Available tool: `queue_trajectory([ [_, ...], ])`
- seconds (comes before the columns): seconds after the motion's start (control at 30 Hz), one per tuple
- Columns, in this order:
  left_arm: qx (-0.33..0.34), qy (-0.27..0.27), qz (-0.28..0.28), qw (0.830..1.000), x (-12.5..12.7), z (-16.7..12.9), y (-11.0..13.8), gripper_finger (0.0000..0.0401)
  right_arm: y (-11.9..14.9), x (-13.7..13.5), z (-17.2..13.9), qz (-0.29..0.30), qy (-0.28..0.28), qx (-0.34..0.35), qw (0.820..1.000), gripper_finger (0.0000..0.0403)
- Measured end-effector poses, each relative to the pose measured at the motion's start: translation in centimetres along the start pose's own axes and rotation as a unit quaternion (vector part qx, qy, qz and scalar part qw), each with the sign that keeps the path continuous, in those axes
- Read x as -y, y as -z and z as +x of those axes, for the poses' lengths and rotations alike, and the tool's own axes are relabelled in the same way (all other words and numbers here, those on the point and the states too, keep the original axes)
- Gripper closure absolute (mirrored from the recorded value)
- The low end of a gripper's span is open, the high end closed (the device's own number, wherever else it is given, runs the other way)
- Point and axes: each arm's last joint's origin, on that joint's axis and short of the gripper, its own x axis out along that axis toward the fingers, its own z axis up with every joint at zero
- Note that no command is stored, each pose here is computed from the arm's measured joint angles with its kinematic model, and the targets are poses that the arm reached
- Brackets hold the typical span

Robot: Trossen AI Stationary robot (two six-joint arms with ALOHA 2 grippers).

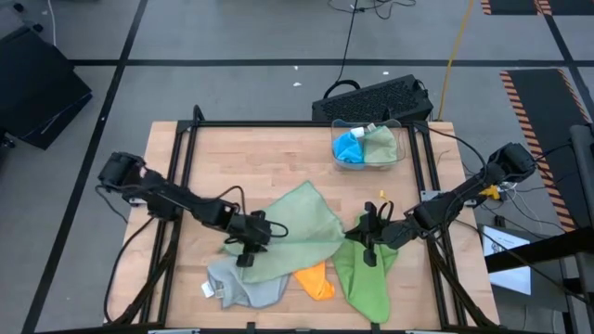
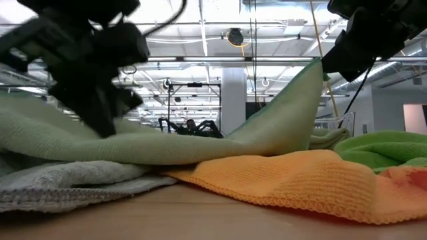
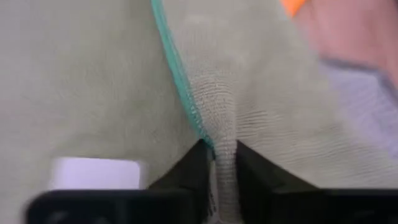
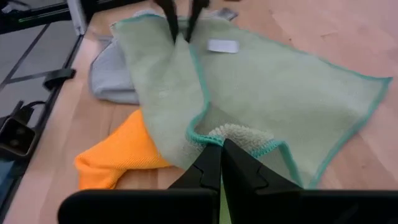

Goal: Fold microfiber towels
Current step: Fold the light green microfiber towel

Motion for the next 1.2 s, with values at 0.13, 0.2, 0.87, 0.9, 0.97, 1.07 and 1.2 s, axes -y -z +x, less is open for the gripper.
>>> queue_trajectory([
  [0.13,0.027,-0.025,0.007,0.999,0.3,-3.3,-0.4,0.0389,-0.3,-0.2,-0.1,0.009,0.008,0.025,1.000,0.0403],
  [0.2,0.047,-0.044,0.012,0.998,0.4,-5.1,-0.6,0.0381,-0.8,-0.2,-0.1,0.008,0.012,0.052,0.999,0.0403],
  [0.87,0.237,-0.360,0.091,0.898,-5.2,-19.6,-2.2,0.0394,-16.1,5.5,-1.5,-0.155,0.131,0.329,0.922,0.0403],
  [0.9,0.253,-0.363,0.088,0.893,-5.4,-20.5,-2.6,0.0391,-16.8,5.8,-1.8,-0.158,0.134,0.329,0.921,0.0403],
  [0.97,0.283,-0.349,0.089,0.889,-5.4,-22.4,-3.4,0.0384,-18.0,6.0,-2.5,-0.160,0.141,0.323,0.922,0.0403],
  [1.07,0.311,-0.288,0.093,0.901,-4.6,-24.5,-4.1,0.0383,-19.0,5.2,-3.6,-0.165,0.129,0.307,0.928,0.0403],
  [1.2,0.281,-0.184,0.086,0.938,-3.7,-24.9,-3.8,0.0395,-18.3,3.2,-3.8,-0.170,0.086,0.264,0.946,0.0403],
])
